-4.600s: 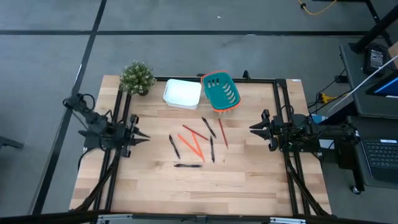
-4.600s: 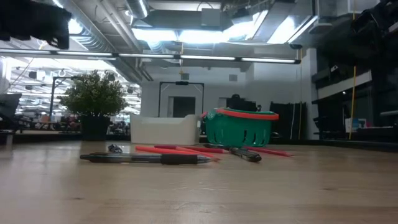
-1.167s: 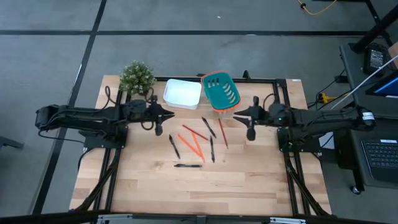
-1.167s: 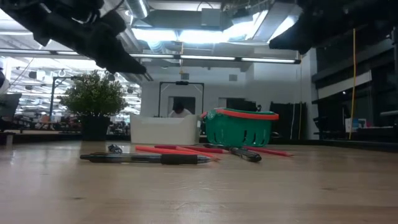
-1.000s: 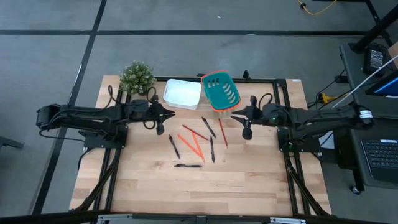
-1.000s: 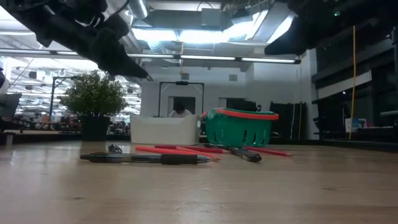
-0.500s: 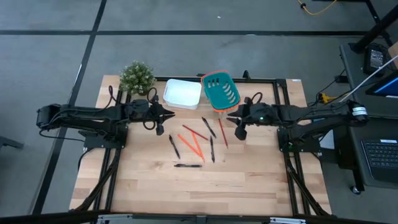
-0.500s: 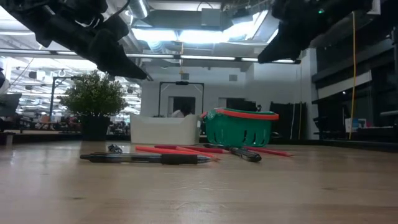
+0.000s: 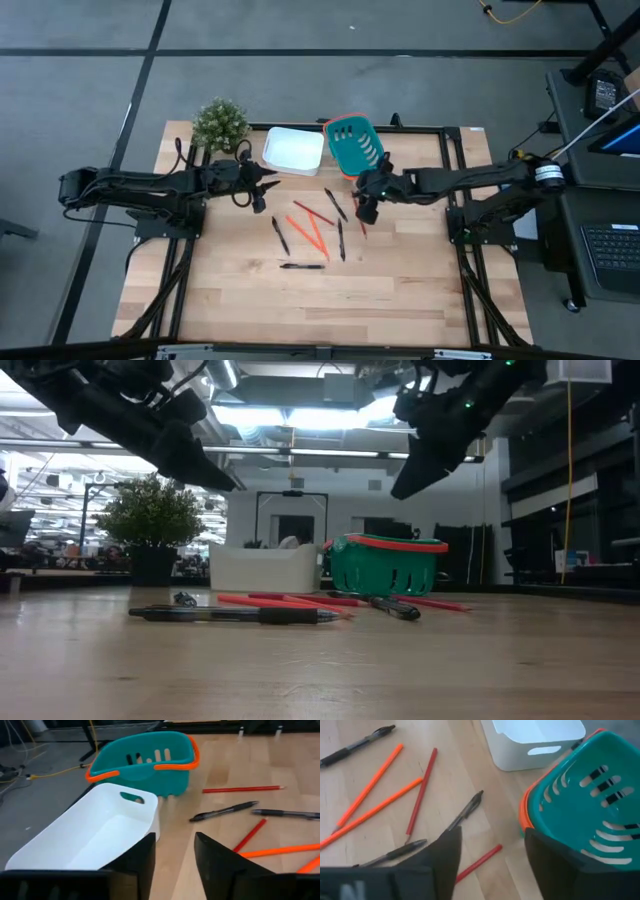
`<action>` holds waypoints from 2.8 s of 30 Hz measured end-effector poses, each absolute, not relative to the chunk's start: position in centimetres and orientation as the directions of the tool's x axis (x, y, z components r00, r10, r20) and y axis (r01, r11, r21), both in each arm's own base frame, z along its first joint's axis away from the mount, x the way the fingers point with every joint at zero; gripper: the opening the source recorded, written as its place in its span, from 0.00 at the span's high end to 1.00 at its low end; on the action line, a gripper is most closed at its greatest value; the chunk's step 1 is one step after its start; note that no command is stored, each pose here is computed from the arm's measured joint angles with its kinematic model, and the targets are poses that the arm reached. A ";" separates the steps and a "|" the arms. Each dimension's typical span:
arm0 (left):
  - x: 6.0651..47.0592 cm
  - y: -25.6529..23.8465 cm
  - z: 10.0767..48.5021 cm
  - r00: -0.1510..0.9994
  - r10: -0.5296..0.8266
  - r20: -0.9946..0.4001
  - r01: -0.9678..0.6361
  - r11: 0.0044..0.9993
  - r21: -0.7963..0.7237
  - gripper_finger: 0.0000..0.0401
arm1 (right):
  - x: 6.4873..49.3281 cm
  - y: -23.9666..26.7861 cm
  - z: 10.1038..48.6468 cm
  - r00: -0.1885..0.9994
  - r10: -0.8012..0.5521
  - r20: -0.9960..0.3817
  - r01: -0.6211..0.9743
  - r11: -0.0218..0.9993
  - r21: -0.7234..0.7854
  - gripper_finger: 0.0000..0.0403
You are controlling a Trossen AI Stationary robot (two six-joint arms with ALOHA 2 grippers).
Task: Sort pens & pencils
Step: Put the right red pencil into the dark green bin
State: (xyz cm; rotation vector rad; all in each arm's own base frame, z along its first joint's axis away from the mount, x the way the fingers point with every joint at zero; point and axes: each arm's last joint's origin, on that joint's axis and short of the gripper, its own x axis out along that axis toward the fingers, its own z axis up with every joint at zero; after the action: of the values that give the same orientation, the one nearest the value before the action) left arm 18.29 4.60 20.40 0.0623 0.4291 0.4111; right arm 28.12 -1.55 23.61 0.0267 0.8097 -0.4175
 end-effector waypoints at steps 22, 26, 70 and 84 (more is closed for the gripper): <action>18.3 4.2 20.1 0.863 0.273 -0.426 -0.210 0.959 0.189 0.64 | 27.8 -1.1 22.4 0.528 -0.259 -0.809 0.603 0.785 0.142 0.35; 18.3 4.2 20.1 0.862 0.273 -0.427 -0.210 0.959 0.189 0.64 | 28.4 -1.0 21.1 0.492 -0.217 -0.843 0.619 0.768 0.164 0.35; 18.0 4.1 19.5 0.830 0.265 -0.491 -0.197 0.962 0.187 0.64 | 34.7 -1.1 15.7 0.113 -0.199 -0.973 0.786 0.618 -0.035 0.35; 18.0 4.1 19.5 0.830 0.266 -0.490 -0.197 0.962 0.187 0.64 | 33.7 -1.1 13.5 0.129 -0.180 -0.975 0.807 0.590 -0.002 0.35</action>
State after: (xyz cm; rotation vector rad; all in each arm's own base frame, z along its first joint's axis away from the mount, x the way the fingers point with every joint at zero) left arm 17.99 4.14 19.48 0.1306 0.5379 0.2463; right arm 33.73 -1.11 13.49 0.6287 1.2417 -0.7906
